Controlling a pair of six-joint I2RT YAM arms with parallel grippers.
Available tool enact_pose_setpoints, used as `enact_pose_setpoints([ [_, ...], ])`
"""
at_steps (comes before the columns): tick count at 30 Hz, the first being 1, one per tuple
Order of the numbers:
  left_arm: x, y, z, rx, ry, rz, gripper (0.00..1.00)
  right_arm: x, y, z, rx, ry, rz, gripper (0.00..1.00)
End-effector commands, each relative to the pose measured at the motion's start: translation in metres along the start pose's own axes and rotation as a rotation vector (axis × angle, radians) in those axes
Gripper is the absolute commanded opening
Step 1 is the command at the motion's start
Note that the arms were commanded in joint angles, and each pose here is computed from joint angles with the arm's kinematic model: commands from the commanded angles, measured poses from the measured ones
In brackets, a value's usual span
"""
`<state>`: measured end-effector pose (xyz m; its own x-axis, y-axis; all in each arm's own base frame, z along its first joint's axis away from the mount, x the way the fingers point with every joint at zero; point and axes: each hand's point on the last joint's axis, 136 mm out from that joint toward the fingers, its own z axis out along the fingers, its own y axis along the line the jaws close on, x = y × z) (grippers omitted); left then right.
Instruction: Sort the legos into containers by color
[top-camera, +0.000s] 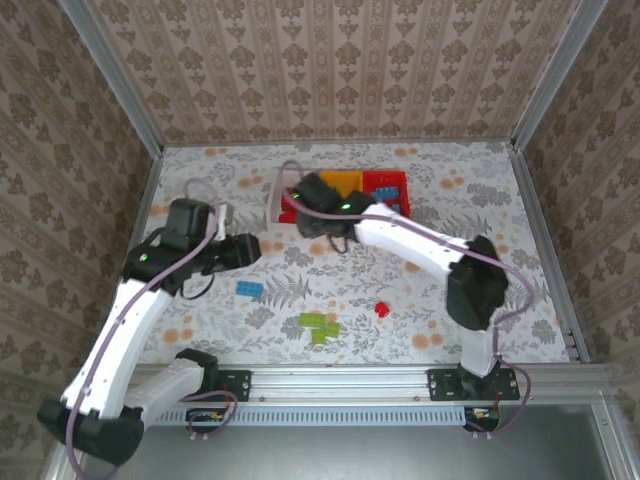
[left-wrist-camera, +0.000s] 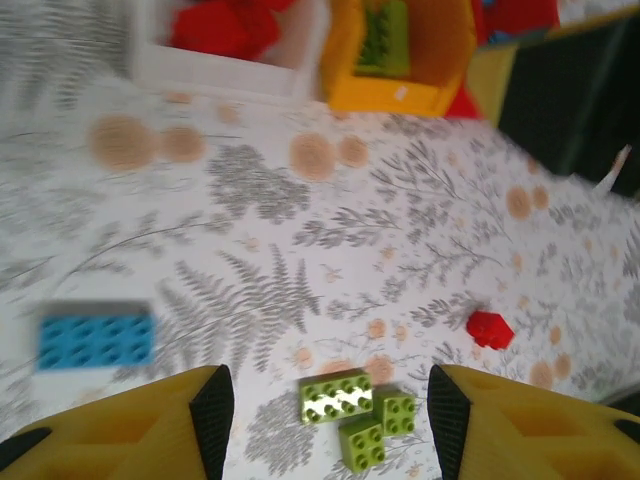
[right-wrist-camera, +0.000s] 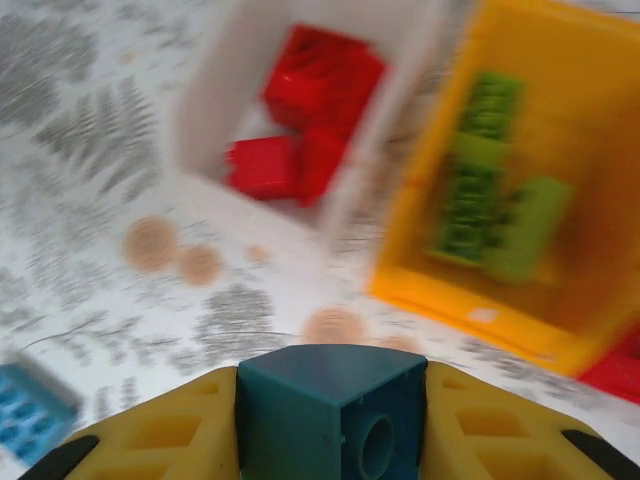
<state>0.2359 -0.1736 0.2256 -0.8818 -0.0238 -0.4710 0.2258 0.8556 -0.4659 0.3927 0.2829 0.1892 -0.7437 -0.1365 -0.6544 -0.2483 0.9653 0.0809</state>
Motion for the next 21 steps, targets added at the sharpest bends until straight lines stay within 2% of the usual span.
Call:
enact_pose_setpoints([
  [1,-0.024,-0.049,0.027,0.110,-0.025,0.141,0.57,-0.002,-0.055,-0.002,0.049,-0.018,0.127,0.29],
  [5,-0.036,-0.088,0.067,0.165,0.014,0.211,0.57,-0.004,-0.116,0.017,0.090,0.003,0.271,0.28],
  [8,-0.047,-0.114,0.088,0.193,0.024,0.271,0.57,-0.011,-0.147,0.037,0.132,0.020,0.326,0.28],
  [14,-0.067,-0.149,0.116,0.236,0.025,0.325,0.57,-0.013,-0.180,0.084,0.203,0.117,0.403,0.30],
  [21,-0.069,-0.167,0.137,0.251,0.060,0.388,0.57,-0.008,-0.188,0.114,0.235,0.179,0.448,0.34],
])
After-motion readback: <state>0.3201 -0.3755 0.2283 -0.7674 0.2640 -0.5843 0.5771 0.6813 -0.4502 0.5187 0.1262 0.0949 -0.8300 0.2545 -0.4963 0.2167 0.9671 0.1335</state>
